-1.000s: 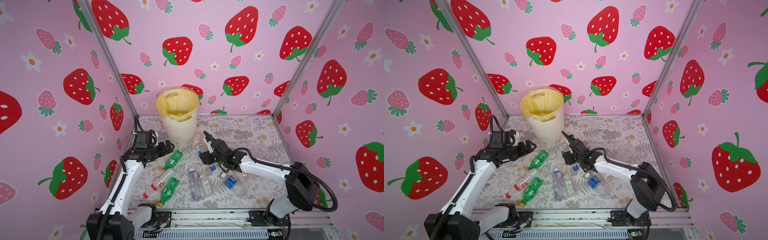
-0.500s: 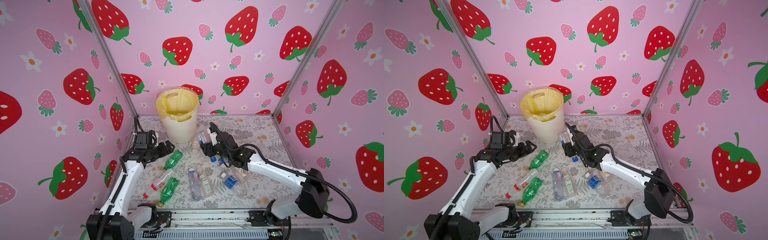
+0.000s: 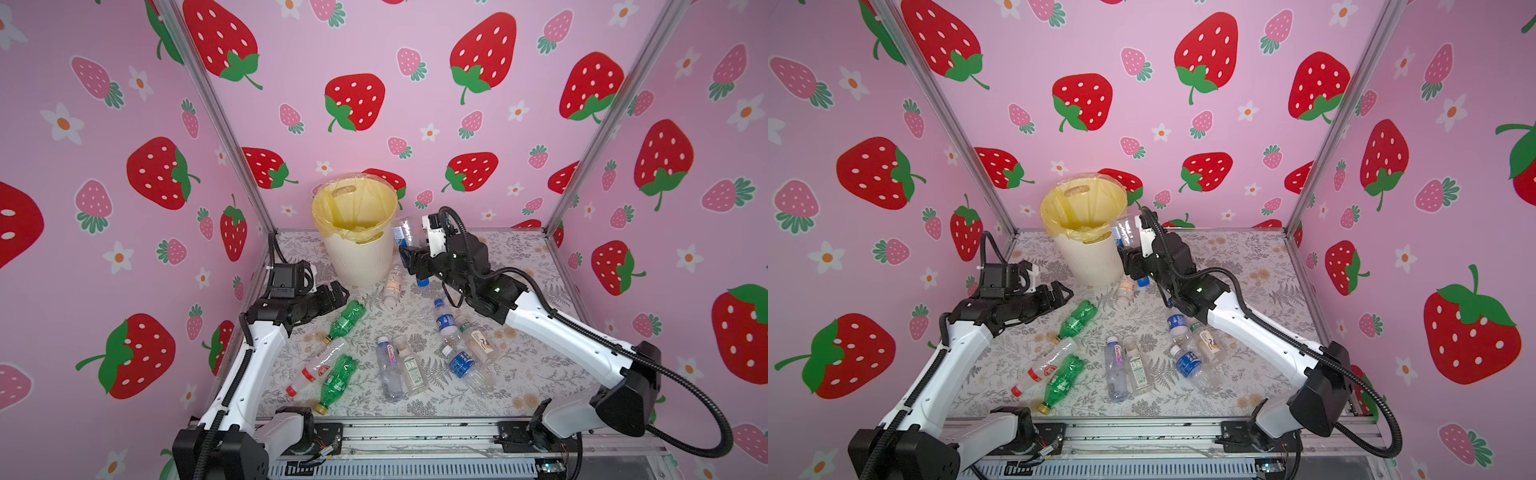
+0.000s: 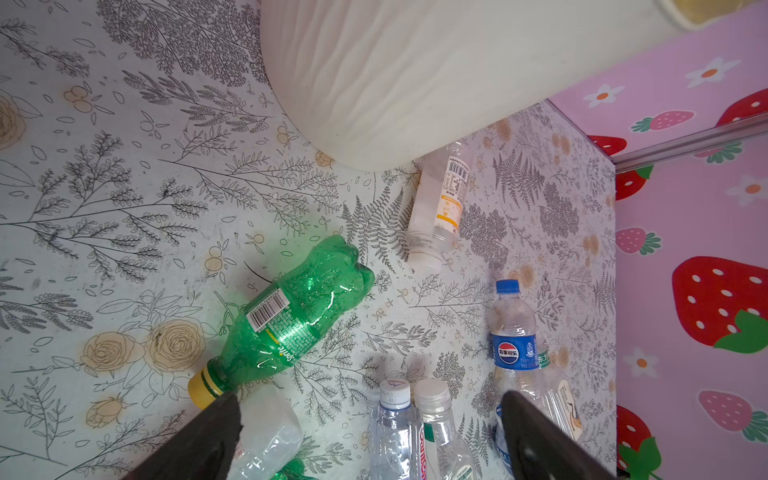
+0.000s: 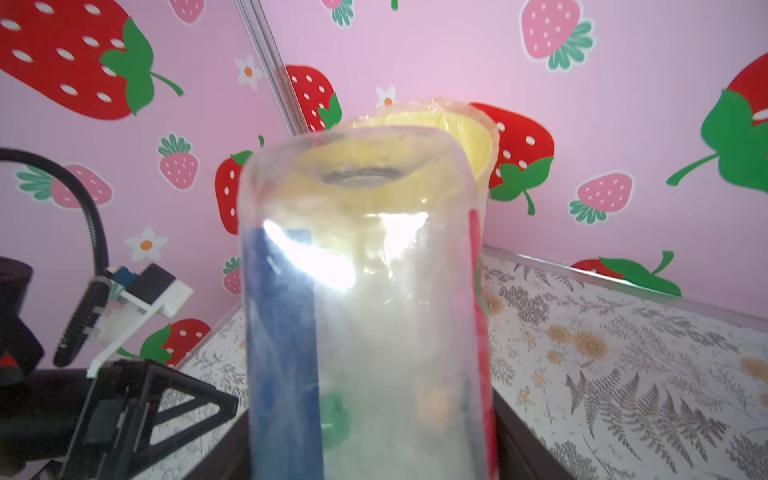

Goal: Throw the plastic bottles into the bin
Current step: 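Lift the bottle with the right gripper and carry it over the bin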

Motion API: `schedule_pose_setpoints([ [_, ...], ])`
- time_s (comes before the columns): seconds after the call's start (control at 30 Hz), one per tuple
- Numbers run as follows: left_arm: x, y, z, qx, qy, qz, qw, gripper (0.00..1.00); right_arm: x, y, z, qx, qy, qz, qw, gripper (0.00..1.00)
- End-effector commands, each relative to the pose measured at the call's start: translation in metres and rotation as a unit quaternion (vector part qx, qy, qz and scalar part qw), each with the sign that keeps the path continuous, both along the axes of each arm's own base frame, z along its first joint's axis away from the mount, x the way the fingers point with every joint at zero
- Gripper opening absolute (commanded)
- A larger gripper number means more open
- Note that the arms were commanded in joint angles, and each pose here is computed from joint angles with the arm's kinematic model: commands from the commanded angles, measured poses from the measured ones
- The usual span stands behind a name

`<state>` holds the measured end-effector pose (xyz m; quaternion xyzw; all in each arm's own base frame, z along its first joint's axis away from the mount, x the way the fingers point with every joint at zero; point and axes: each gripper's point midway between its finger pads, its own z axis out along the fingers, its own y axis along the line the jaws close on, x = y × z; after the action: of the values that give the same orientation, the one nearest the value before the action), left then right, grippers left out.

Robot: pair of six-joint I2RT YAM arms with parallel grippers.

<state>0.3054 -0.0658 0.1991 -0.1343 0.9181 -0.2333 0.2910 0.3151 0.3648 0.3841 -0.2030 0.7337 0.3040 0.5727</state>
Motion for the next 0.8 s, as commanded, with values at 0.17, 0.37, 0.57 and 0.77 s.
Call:
schedule_pose_setpoints([
  [0.17, 0.000, 0.007, 0.007, 0.010, -0.012, 0.012, 1.000, 0.99, 0.006, -0.009, 0.041, 0.027, -0.064, -0.011, 0.998, 0.65],
  [0.37, -0.001, 0.007, 0.004, 0.010, -0.007, 0.010, 1.000, 0.99, -0.001, -0.014, 0.023, 0.025, -0.068, -0.002, 0.997, 0.67],
  [0.57, 0.000, 0.005, 0.004, 0.004, -0.006, 0.008, 1.000, 0.99, -0.005, -0.022, 0.006, 0.022, -0.059, -0.009, 0.998, 0.67],
  [0.77, 0.000, 0.004, 0.006, -0.001, -0.008, 0.006, 1.000, 0.99, -0.005, -0.019, 0.003, 0.026, -0.055, -0.003, 0.998, 0.67],
])
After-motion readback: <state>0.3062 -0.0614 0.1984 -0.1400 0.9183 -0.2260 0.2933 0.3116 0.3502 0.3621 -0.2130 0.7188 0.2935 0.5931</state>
